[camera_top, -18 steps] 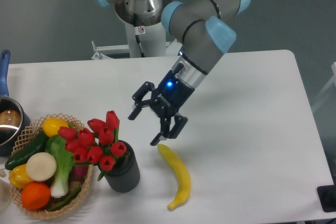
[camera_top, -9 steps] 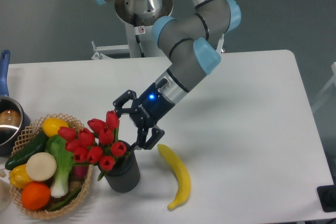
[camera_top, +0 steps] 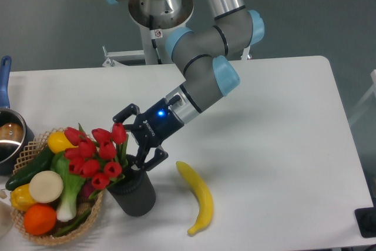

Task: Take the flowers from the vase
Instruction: 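Close the gripper around the tulip stems just above the vase rim, then lift the gripped tulips up out of the black vase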

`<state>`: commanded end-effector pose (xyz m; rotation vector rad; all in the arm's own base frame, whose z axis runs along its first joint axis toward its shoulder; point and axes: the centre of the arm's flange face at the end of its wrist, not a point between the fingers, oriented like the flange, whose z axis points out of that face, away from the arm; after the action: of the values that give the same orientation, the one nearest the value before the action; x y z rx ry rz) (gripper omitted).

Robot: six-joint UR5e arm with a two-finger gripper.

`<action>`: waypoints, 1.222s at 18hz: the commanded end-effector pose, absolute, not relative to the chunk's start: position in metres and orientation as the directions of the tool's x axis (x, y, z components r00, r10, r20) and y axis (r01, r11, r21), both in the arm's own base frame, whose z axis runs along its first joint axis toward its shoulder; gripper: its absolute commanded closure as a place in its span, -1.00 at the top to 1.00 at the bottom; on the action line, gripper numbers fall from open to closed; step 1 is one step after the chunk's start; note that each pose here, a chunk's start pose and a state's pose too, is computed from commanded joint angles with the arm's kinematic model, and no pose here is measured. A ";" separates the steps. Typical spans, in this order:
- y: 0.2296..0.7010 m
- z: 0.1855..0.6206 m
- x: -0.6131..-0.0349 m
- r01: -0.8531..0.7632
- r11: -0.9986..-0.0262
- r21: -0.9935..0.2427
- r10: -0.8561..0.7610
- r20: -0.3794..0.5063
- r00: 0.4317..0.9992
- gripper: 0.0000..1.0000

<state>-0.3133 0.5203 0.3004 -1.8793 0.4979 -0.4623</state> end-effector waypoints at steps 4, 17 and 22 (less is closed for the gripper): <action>0.513 0.305 -0.325 -0.105 -0.309 -0.945 -0.527 0.078 0.847 -1.00; 0.512 0.361 -0.340 -0.018 -0.311 -0.950 -0.470 0.137 0.872 -1.00; 0.514 0.395 -0.343 0.034 -0.329 -0.944 -0.438 0.185 0.880 -1.00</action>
<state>-0.3429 0.5137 0.3945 -1.8537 0.3010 -0.4913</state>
